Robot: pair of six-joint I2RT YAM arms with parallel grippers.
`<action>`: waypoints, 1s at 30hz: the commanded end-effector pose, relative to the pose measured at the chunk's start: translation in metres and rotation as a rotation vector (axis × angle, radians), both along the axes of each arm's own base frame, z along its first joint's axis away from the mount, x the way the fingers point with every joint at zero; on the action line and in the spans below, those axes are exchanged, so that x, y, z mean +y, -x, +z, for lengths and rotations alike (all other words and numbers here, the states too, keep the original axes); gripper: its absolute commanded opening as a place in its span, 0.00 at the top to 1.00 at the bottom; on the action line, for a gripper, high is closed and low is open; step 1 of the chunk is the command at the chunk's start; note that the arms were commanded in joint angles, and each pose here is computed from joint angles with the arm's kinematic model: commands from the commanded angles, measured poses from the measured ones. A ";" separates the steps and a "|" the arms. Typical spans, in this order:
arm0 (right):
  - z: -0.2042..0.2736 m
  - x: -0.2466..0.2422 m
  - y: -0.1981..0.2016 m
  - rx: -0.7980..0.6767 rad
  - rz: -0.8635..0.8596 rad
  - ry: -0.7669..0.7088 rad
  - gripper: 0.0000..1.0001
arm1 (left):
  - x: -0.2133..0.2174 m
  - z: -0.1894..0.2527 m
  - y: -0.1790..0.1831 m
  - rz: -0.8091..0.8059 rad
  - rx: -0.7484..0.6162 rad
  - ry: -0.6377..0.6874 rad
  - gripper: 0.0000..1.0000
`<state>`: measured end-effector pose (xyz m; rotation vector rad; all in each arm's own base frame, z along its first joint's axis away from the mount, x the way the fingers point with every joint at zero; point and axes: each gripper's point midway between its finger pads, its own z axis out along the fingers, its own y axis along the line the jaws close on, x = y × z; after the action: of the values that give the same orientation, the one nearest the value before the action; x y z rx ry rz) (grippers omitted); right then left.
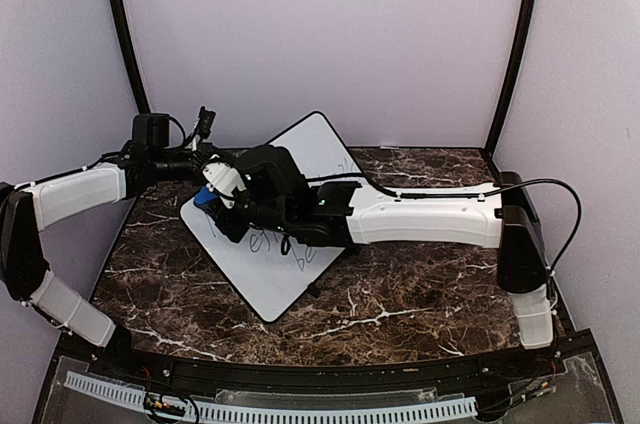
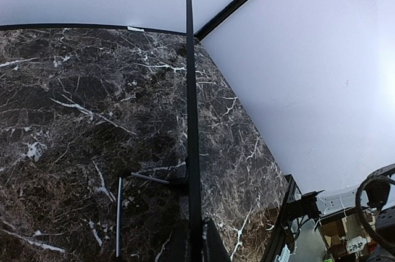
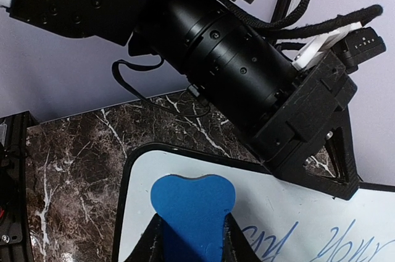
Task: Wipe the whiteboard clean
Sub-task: Erase the whiteboard at the center of the board.
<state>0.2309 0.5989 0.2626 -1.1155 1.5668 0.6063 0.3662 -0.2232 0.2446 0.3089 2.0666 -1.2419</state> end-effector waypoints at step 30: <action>-0.087 -0.042 0.011 0.070 -0.081 0.195 0.78 | -0.004 0.031 0.007 0.000 -0.114 0.024 1.00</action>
<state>0.2169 0.5692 0.1826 -1.1900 1.7149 0.4961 0.3651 -0.2228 0.2458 0.3068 2.0606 -1.2225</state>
